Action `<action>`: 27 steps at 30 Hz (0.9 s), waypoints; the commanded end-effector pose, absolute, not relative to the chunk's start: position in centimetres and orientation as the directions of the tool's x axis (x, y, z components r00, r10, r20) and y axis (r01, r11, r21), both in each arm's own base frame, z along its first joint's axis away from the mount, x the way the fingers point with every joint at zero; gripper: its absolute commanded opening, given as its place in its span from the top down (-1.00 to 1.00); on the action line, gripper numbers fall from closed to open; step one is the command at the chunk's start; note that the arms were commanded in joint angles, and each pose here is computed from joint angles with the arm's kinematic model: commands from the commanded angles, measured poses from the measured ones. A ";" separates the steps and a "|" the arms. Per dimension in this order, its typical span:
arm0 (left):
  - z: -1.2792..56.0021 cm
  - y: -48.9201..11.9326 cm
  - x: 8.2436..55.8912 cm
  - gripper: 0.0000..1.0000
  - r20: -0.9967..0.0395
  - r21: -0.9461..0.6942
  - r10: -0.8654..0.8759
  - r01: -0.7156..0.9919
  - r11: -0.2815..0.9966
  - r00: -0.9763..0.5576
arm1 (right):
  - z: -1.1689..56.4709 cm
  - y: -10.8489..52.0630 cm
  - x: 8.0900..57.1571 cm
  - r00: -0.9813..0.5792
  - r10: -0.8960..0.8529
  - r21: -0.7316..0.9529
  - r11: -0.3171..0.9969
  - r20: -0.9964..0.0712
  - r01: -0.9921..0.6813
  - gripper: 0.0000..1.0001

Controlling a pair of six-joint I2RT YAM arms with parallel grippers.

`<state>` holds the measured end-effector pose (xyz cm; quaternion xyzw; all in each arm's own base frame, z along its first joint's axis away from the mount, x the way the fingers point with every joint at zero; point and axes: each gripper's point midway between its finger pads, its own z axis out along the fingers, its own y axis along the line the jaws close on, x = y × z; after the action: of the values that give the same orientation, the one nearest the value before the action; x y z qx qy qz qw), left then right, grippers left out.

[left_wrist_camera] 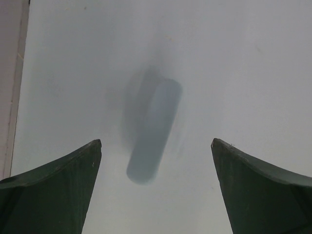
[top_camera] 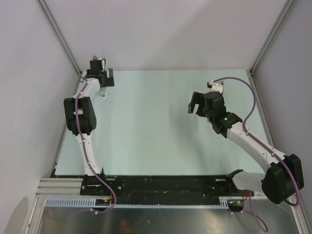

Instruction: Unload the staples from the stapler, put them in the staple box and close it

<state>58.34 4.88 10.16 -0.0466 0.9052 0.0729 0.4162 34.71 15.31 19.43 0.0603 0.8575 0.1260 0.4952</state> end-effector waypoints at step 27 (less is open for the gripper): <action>6.8 5.4 59.6 -0.23 -0.750 0.081 -0.054 -0.173 0.982 -0.660 | 18.7 14.8 35.8 -0.458 0.291 0.357 0.932 -0.840 -0.062 -0.40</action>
<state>58.35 6.38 5.87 -0.0598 0.9165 0.0848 0.3863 35.34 14.78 16.64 0.0647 0.8571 0.1499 0.4886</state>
